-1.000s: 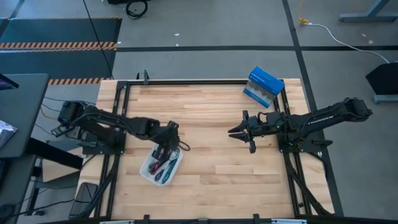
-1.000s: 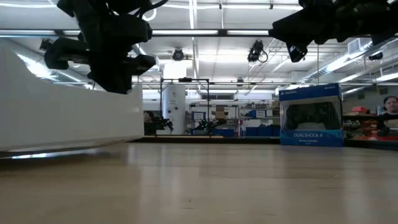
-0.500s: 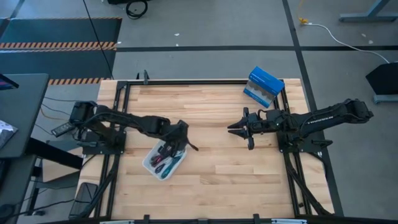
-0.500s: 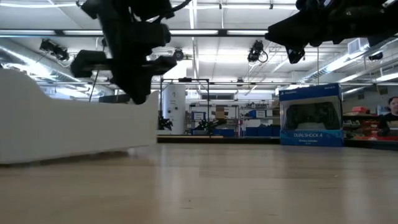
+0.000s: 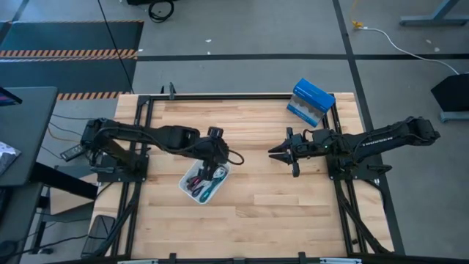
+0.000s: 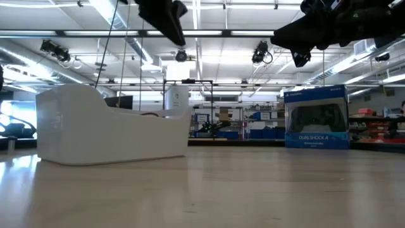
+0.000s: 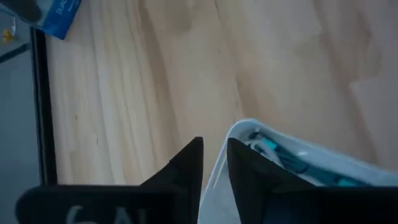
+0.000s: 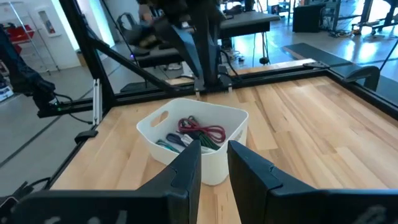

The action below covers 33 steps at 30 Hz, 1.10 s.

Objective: Pick and place USB-C Cables
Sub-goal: Move the white bin to the center of the table

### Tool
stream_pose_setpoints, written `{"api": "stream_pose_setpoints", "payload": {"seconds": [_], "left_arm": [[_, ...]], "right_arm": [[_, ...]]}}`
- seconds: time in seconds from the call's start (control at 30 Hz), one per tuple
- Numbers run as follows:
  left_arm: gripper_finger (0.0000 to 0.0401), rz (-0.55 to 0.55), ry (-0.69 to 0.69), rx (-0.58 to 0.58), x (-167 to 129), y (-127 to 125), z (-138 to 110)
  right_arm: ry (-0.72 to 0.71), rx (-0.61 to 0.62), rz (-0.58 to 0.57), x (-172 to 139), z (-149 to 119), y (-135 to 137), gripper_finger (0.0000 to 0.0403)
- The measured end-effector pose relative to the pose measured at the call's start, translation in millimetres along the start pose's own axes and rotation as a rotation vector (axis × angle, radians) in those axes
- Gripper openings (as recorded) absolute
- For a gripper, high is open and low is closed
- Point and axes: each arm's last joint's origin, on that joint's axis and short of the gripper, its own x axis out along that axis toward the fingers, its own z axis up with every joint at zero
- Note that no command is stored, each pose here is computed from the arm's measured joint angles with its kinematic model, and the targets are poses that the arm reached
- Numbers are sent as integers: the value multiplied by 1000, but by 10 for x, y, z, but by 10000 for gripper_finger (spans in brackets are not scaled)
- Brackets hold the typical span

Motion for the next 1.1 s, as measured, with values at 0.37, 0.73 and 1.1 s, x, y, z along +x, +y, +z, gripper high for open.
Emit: {"api": "stream_pose_setpoints", "payload": {"seconds": [0.37,0.73,1.1], "left_arm": [[101,58,311,-768,-165,-199,-225],[151,105,619,-918,246,-547,-791],[256,87,557,-993,444,-567,-877]], "right_arm": [[8,-1,25,0,-6,14,85],[9,25,34,0,-6,24,85],[9,25,35,0,-7,25,85]]}}
